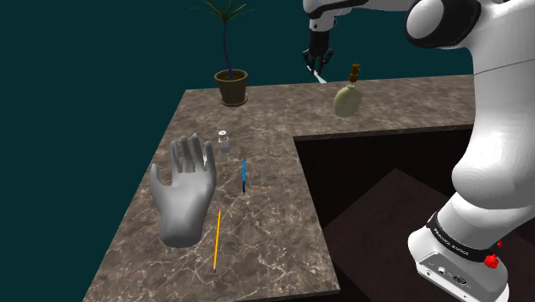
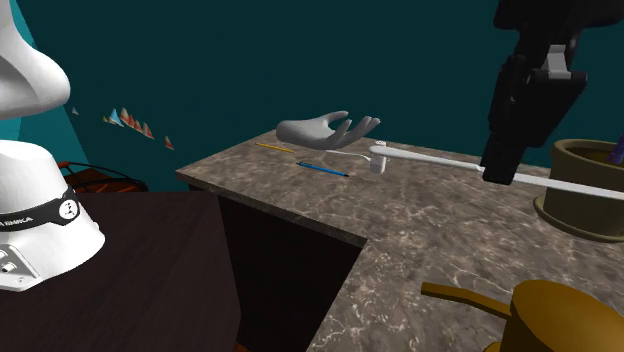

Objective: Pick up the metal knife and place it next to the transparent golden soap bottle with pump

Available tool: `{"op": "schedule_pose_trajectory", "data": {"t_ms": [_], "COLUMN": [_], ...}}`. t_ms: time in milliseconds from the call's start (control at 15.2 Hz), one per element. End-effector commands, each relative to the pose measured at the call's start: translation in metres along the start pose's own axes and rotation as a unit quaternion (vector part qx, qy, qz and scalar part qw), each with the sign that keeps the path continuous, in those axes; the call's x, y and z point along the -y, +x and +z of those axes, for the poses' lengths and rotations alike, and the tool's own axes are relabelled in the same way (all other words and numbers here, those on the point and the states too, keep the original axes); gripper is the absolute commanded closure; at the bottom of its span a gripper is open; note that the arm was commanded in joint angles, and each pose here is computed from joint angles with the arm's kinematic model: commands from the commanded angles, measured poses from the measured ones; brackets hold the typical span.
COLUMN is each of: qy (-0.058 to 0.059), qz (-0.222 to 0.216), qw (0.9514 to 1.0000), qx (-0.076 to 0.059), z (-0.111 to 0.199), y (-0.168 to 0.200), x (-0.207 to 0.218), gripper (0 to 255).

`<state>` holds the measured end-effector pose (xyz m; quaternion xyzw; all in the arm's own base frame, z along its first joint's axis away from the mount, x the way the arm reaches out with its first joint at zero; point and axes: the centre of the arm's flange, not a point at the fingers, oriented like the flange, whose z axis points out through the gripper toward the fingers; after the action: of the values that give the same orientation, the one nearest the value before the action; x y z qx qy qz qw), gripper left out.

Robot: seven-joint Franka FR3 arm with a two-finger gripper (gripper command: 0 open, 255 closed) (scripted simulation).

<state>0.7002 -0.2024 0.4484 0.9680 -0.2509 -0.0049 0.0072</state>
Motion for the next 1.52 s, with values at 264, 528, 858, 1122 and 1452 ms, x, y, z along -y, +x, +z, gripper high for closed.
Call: {"op": "schedule_pose_trajectory", "data": {"t_ms": [264, 528, 858, 1122, 1452], "qy": [0.0, 0.0, 0.0, 0.0, 0.0], "qz": [0.0, 0.0, 0.0, 0.0, 0.0], "qw": [1.0, 1.0, 1.0, 1.0, 1.0], "qx": [0.0, 0.0, 0.0, 0.0, 0.0], "z": [0.032, 0.053, 0.08, 0.101, 0.127], "y": [0.001, 0.001, 0.001, 0.001, 0.001], "x": [0.0, 0.0, 0.001, 0.001, 0.002], "gripper": [255, 255, 255, 255, 255]}}
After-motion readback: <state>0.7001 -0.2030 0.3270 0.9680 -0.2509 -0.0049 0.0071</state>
